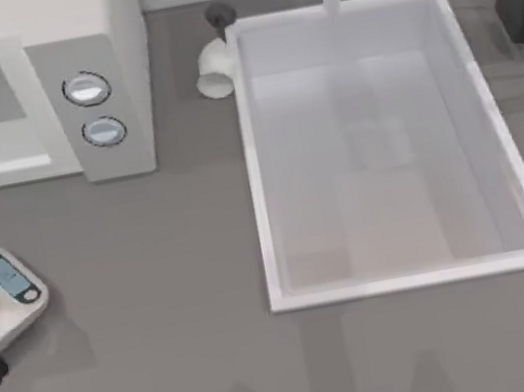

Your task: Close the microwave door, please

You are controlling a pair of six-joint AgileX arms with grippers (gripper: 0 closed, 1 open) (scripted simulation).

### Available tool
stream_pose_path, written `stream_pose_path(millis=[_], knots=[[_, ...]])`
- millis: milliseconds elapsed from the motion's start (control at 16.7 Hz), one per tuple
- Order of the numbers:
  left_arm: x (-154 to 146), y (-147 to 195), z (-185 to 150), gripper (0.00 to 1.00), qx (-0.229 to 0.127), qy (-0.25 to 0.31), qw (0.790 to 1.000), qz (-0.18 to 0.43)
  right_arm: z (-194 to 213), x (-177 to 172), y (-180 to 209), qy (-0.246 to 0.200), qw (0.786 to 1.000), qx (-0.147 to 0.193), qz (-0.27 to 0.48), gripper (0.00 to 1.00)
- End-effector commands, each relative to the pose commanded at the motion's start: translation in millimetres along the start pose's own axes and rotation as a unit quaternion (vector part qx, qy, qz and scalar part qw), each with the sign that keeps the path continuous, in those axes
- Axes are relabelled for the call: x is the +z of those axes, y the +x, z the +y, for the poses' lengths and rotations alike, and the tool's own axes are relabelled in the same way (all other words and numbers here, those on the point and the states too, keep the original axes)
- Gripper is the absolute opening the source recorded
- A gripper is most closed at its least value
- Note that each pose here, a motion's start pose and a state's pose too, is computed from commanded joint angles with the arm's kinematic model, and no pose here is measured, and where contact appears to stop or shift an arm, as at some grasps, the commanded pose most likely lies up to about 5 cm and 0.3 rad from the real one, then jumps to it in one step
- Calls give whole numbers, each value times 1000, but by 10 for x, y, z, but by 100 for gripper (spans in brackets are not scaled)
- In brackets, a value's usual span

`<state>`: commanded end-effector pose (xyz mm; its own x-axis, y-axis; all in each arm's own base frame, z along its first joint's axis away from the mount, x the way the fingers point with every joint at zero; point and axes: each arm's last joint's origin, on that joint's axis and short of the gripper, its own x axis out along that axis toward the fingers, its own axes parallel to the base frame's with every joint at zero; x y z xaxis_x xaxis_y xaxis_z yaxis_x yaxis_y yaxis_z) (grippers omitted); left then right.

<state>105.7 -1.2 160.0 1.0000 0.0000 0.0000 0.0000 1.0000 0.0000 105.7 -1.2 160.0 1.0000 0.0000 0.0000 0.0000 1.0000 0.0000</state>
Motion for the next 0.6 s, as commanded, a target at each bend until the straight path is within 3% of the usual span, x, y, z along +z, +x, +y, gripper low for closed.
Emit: stream_pose_path(millis=[60, 600], knots=[[0, 0, 0, 100, 0, 0, 1000, 0, 0, 0, 0, 0, 1000, 0, 0, 100], [0, 0, 0, 32, 0, 0, 1000, 0, 0, 0, 0, 0, 1000, 0, 0, 100]])
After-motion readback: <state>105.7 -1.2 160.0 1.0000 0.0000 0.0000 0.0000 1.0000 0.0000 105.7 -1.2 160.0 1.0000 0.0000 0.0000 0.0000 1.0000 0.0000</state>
